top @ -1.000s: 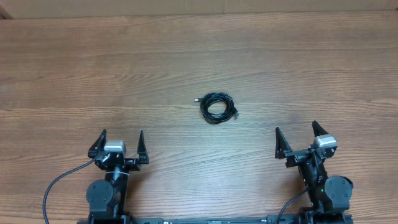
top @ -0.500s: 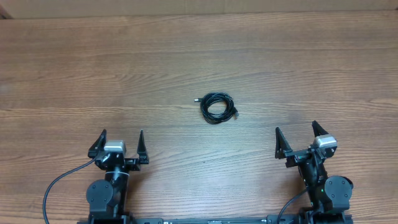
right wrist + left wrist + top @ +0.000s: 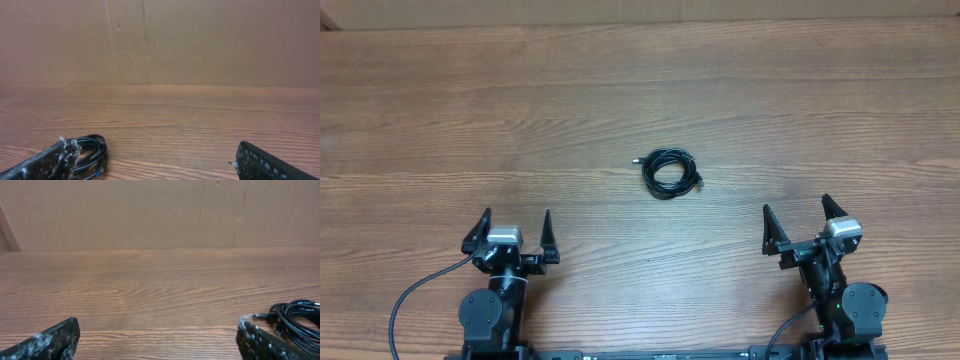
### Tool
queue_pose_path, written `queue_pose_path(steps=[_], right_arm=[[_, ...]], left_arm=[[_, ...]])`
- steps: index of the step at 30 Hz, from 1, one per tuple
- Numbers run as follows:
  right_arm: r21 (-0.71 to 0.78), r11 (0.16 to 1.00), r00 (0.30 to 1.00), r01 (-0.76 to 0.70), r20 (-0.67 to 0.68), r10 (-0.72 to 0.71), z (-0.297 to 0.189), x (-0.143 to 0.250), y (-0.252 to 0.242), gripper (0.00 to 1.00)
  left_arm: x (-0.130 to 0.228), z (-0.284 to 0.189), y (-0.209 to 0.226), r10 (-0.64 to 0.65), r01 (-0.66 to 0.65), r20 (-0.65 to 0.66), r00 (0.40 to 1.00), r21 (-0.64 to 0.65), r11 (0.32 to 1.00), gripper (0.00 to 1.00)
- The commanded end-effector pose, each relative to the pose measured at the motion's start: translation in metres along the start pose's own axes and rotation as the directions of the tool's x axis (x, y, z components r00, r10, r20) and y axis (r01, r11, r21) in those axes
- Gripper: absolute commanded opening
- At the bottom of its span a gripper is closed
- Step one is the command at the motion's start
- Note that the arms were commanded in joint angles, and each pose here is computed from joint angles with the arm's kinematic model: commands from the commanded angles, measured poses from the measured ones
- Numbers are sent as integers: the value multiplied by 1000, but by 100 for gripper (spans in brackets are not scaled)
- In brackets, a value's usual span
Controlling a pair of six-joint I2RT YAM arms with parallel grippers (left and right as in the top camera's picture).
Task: Untangle cables
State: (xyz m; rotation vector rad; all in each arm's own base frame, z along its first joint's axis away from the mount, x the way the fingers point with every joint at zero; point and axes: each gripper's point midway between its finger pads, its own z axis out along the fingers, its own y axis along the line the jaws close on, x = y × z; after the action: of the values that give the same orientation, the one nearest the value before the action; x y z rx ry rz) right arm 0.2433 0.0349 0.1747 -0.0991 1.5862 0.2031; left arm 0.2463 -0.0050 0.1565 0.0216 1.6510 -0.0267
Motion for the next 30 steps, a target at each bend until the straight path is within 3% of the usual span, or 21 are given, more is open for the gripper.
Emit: queue_pose_path(steps=[1, 23, 25, 27, 28, 30], right_arm=[[4, 1000, 1000, 8, 3, -8, 0, 2, -1, 100], [4, 1000, 1000, 8, 3, -8, 0, 2, -1, 100], [4, 1000, 1000, 8, 3, -8, 0, 2, -1, 100], [4, 1000, 1000, 8, 3, -8, 0, 2, -1, 100], [4, 1000, 1000, 8, 3, -8, 0, 2, -1, 100], [4, 1000, 1000, 8, 3, -8, 0, 2, -1, 100]], left_arm=[[0, 0, 0, -14, 14, 5, 1000, 4, 1000, 100], [0, 0, -1, -15, 15, 5, 1000, 7, 1000, 99], [-1, -1, -10, -71, 71, 7, 997, 62, 996, 100], [-7, -4, -32, -206, 203, -5, 979, 192, 960, 100], [-11, -13, -64, -376, 386, -102, 921, 363, 848, 100], [-10, -22, -82, -465, 509, -210, 860, 433, 744, 100]])
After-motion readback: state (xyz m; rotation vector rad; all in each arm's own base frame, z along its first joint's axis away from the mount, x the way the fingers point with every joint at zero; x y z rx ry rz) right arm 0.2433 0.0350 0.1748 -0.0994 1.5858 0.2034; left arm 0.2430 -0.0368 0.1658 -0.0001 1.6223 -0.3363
